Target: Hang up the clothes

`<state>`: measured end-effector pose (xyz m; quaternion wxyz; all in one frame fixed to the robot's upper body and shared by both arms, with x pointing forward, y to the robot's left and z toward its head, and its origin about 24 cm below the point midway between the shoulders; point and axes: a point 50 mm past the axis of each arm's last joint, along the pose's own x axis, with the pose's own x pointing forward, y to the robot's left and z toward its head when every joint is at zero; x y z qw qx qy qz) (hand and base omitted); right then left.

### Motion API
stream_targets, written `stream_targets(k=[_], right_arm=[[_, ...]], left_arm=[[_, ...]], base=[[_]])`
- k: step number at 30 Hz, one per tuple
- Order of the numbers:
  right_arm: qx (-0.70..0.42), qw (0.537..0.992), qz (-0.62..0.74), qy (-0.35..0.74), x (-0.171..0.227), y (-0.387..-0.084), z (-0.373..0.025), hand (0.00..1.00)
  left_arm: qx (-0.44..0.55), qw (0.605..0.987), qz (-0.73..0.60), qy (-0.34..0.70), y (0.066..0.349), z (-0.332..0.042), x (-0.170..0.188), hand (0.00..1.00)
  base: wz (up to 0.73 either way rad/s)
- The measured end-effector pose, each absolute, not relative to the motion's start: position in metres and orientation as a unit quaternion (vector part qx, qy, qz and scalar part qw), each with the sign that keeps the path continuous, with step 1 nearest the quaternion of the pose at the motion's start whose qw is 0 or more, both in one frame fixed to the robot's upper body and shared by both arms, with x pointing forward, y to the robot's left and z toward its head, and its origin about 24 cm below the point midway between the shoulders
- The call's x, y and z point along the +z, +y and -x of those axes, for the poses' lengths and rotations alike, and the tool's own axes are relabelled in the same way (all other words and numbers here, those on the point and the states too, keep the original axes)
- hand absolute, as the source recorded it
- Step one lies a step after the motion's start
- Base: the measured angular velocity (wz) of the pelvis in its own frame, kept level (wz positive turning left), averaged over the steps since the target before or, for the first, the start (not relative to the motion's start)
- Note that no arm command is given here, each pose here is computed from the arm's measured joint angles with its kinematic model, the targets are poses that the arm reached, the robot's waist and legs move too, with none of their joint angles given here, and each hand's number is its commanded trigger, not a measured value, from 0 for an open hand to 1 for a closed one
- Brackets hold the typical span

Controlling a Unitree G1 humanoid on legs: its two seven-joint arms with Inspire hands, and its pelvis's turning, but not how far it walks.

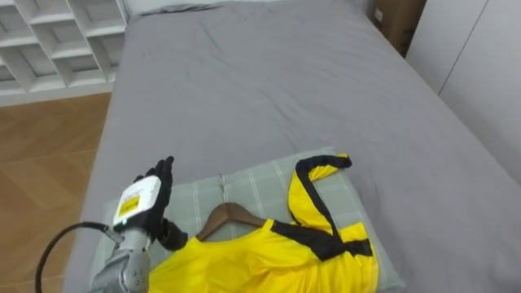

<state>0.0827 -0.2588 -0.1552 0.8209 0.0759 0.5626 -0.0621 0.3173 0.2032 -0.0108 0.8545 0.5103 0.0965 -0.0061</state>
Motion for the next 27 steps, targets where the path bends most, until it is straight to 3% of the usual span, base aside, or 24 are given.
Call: stream_targets(k=[10,27], right_arm=[[-0.046,0.826,-0.078,0.556,-0.153,-0.256,-0.095,0.0],[-0.026,0.824,-0.062,0.563,-0.152,-0.252,-0.108,0.0]], left_arm=[[-0.067,0.852,-0.463,0.235,0.218,-0.294,-0.05,0.0],[-0.1,0.86,-0.415,0.28,0.219,-0.289,-0.058,0.0]], base=[[0.05],[0.01]])
